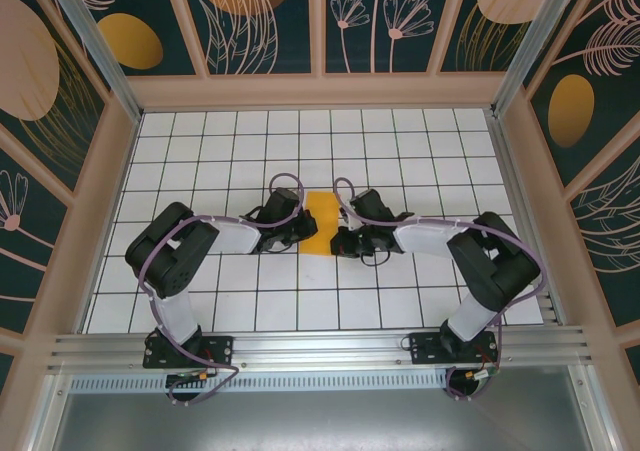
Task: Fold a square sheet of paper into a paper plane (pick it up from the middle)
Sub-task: Fold the triangle a second time at the center of the table.
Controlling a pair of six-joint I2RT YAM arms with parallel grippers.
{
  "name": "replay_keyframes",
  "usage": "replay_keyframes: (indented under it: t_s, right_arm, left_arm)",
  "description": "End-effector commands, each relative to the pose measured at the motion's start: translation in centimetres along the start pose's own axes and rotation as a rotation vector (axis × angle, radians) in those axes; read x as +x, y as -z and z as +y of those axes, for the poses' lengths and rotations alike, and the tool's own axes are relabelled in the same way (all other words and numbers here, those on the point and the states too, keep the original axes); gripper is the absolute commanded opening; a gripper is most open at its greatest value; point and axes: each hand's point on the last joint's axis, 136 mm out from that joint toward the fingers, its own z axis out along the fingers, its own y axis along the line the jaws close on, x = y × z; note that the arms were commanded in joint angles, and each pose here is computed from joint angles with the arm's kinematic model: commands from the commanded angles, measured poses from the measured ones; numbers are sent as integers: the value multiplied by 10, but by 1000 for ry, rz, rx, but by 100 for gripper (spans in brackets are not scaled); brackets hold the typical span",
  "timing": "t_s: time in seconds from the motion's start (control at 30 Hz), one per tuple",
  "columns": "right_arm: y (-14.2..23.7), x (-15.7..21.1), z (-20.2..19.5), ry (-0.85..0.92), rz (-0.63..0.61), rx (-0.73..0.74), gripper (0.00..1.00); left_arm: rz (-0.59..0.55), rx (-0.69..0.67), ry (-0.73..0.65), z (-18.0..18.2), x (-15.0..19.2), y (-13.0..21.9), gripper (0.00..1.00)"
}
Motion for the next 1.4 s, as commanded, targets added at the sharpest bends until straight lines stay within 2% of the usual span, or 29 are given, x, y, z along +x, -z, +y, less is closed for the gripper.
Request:
replay_keyframes:
  t_s: [0.0, 0.33, 0.57, 0.7, 0.9, 1.17, 1.37]
  right_arm:
    - [3, -17, 14, 24, -24, -15, 5]
    - [-24, -40, 8, 34, -17, 24, 4]
    - [-34, -41, -4, 22, 2, 55, 4]
    - [-34, -28, -16, 6, 32, 84, 4]
    - [-27, 14, -40, -27, 121, 130, 3]
    - [-11, 60, -49, -52, 195, 120, 3]
    - [1, 51, -42, -21, 147, 130, 3]
  left_arm:
    - [50, -73, 22, 26, 14, -8, 4]
    - [60, -77, 39, 29, 19, -7, 4]
    - [61, -77, 45, 30, 20, -7, 4]
    - [62, -100, 55, 35, 20, -7, 4]
    - [70, -144, 79, 46, 25, -9, 3]
    - [70, -161, 91, 50, 25, -9, 3]
    - [77, -151, 89, 46, 25, -11, 4]
